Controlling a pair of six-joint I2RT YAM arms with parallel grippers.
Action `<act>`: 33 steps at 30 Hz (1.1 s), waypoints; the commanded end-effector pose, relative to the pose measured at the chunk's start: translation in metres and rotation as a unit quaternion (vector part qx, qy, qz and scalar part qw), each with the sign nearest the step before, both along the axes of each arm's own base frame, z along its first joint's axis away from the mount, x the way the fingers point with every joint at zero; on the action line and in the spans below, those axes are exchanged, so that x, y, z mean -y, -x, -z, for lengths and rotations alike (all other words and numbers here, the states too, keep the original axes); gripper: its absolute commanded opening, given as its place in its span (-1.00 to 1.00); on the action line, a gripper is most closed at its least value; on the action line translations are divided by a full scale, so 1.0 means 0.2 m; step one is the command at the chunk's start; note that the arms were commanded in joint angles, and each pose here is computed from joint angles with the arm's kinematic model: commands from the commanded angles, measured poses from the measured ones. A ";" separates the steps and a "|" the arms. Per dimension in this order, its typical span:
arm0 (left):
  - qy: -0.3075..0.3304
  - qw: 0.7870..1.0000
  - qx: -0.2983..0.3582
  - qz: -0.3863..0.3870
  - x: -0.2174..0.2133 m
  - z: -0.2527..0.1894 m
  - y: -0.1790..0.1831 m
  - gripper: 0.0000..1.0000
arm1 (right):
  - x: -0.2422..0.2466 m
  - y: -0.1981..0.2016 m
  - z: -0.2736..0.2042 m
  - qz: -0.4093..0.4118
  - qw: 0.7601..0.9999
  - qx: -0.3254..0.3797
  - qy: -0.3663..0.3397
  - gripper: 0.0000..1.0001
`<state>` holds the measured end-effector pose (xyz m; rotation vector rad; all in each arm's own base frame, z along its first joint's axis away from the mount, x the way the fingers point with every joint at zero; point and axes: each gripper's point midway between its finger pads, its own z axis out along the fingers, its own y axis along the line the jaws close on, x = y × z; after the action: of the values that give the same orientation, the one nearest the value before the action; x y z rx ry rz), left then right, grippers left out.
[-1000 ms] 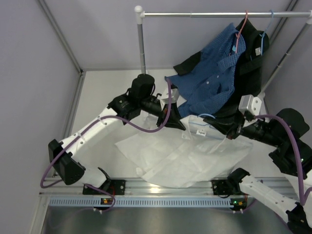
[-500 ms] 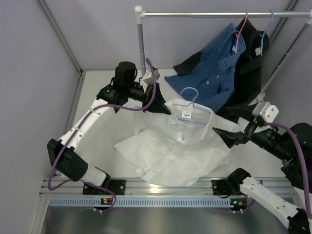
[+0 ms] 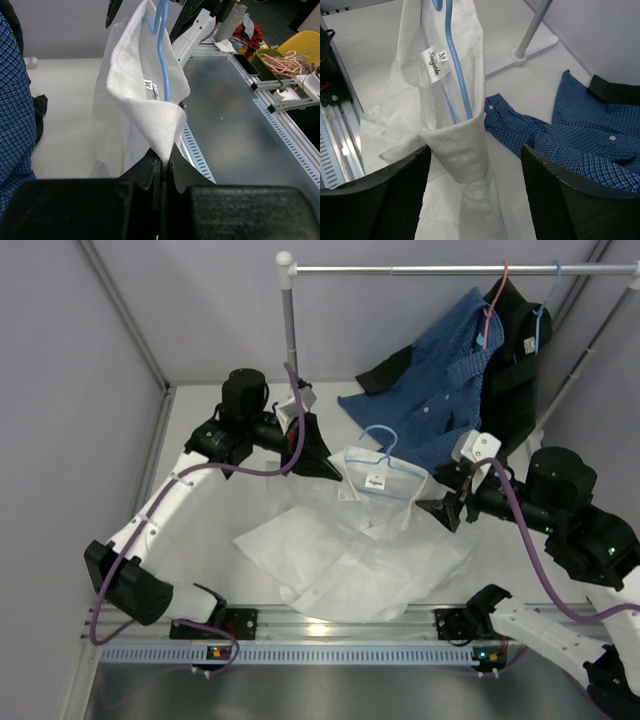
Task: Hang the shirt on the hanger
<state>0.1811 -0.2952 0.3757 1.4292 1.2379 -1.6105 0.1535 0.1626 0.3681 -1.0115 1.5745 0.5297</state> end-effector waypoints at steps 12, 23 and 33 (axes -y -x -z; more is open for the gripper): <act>0.065 0.988 0.064 0.126 -0.14 -0.17 0.34 -1.00 | -0.15 0.12 -0.18 -0.132 0.991 0.023 -0.022 -0.30; 0.080 0.982 0.093 0.141 -0.15 -0.22 0.42 -1.00 | -0.18 0.21 -0.19 -0.183 0.982 0.021 -0.037 -1.00; 0.060 0.989 0.134 -0.021 -0.03 -0.25 0.18 0.42 | -0.07 0.14 -0.27 -0.092 0.993 0.056 -0.054 -1.00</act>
<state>0.1414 -0.2901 0.3991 1.4950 1.0880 -1.5320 0.1158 0.1874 0.3955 -1.1836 1.4117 0.7552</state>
